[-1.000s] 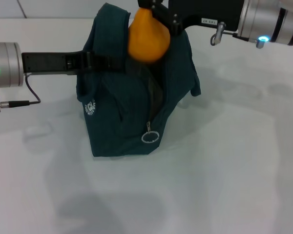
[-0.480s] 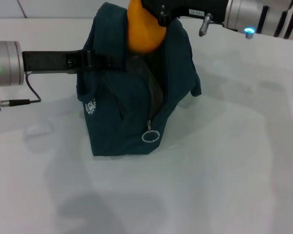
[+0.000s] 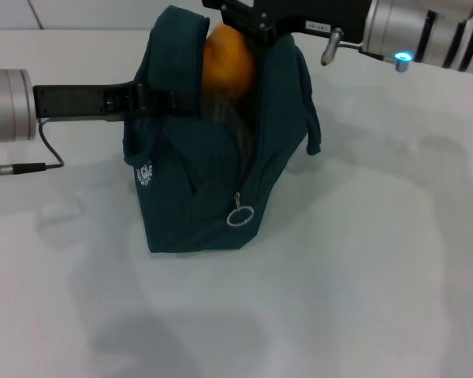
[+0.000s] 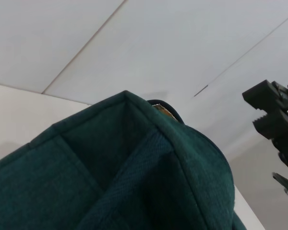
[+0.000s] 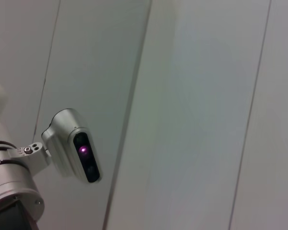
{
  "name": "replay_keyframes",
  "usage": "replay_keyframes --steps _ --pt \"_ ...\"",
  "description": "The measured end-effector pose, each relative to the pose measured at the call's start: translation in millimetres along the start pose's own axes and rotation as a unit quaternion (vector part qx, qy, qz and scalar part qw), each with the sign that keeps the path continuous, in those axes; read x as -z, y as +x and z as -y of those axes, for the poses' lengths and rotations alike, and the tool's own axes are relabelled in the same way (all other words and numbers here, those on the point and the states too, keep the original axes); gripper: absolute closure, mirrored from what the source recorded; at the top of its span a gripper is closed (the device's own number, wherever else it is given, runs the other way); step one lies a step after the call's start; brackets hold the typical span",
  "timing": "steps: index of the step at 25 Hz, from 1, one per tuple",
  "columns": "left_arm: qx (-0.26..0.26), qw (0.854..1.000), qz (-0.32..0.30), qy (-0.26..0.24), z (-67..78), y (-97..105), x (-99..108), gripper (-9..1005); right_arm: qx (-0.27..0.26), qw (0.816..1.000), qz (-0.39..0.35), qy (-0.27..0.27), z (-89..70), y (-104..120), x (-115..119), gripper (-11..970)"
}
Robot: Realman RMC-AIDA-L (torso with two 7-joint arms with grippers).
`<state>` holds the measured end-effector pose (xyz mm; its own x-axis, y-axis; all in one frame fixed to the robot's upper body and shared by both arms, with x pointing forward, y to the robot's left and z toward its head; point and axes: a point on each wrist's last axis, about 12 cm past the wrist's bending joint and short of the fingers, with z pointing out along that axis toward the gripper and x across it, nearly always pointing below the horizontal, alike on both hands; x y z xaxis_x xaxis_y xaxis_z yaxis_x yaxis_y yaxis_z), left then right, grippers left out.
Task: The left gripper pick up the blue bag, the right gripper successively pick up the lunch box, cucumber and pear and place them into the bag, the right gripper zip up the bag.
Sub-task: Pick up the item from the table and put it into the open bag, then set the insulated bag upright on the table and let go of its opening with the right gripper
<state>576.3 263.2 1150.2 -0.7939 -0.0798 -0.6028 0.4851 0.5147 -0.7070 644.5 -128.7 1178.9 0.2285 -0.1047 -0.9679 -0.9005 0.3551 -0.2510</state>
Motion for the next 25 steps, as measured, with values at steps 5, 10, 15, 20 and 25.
replay_keyframes --steps 5,10,15,20,25 --pt "0.001 1.0 0.001 -0.001 -0.6 0 1 953 0.007 0.999 0.019 0.026 2.8 -3 19 694" --pt "0.003 1.0 0.001 -0.002 -1.4 1 2 953 0.007 0.997 0.026 0.069 9.4 -5 53 503" --pt "0.005 1.0 0.0 -0.002 -2.1 3 3 953 -0.035 0.991 0.012 0.13 18.1 10 100 385" --pt "0.005 1.0 0.001 -0.002 -2.1 3 3 953 -0.087 0.988 -0.004 0.124 8.0 27 117 358" --pt "0.005 1.0 -0.001 -0.001 -1.1 2 2 953 -0.147 0.985 -0.012 0.085 -4.9 31 108 330"
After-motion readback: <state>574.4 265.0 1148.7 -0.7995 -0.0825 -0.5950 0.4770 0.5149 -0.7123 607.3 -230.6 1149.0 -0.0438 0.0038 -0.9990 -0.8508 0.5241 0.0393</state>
